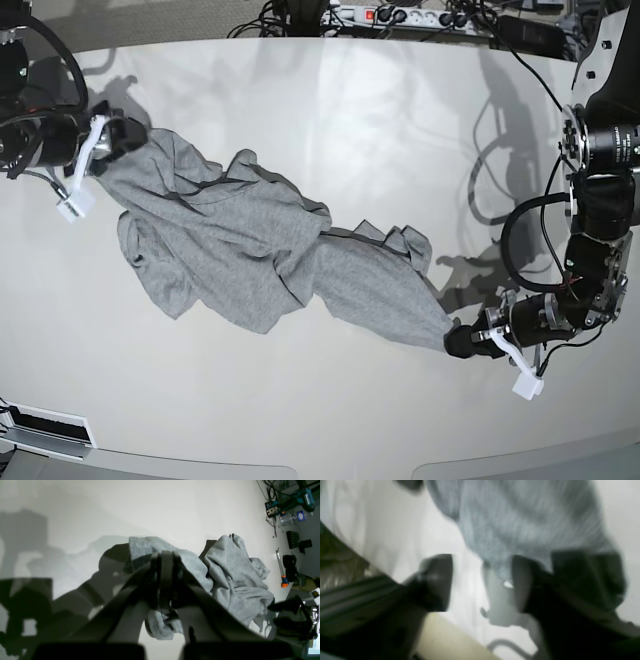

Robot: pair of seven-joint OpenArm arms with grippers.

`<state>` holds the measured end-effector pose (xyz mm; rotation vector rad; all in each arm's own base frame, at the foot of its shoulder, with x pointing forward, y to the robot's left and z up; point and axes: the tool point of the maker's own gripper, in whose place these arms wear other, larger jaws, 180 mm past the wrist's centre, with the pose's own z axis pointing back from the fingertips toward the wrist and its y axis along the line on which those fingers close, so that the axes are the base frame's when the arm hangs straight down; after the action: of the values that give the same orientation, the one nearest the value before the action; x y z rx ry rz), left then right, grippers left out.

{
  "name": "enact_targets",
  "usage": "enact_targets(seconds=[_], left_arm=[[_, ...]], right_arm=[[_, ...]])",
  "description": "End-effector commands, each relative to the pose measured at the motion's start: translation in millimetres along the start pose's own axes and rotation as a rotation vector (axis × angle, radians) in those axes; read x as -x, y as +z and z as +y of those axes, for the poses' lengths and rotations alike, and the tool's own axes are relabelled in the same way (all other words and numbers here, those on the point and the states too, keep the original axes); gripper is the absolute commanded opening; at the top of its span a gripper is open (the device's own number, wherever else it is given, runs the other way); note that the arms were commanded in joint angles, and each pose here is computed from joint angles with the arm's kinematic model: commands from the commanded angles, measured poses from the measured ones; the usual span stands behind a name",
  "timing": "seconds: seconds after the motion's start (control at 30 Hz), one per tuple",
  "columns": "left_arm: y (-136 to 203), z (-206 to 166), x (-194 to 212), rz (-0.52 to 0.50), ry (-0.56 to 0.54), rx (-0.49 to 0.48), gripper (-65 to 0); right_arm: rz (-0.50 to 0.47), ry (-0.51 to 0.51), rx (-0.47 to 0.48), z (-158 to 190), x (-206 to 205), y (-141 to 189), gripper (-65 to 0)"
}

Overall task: Layout the t-shirt on the table in an organized manner, then fold the t-shirt properly
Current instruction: 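Hold the shirt ends with both grippers and stretch them apart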

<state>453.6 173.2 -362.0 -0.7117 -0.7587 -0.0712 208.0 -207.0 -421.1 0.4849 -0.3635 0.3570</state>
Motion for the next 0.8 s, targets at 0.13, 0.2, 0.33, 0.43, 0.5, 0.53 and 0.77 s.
enact_targets(seconds=[0.13,0.2,0.33,0.43,0.5,0.53,0.77], left_arm=[[5.8,-4.7,-25.0,-0.066,-0.021,0.016,-65.0],[5.6,-4.0,-22.3,-0.062,-0.018,0.015,-65.0],[5.4,-3.6,-20.6,-0.061,-0.016,0.015,-65.0],[5.5,-3.5,-20.7,-0.061,-0.016,0.015,-65.0],[5.4,-3.6,-20.6,-0.060,-0.016,0.015,-65.0],[5.4,-3.7,-20.6,-0.060,-0.016,0.015,-65.0],[5.4,-3.7,-20.8,-0.060,-0.016,0.015,-65.0]], right_arm=[[0.010,0.014,0.129,-27.8,-13.1,14.3,-17.5],[-0.003,0.007,0.139,-31.1,-16.9,17.8,-17.5],[-0.034,-0.002,0.165,-40.4,-20.6,28.4,-17.5],[-0.053,0.024,0.165,-42.6,-23.3,33.5,-17.5],[-0.076,0.032,0.176,-44.7,-25.7,32.6,-17.5],[-0.086,0.032,0.191,-48.1,-26.0,30.9,-17.5],[-0.055,-0.003,0.202,-50.8,-9.3,12.4,-22.4]])
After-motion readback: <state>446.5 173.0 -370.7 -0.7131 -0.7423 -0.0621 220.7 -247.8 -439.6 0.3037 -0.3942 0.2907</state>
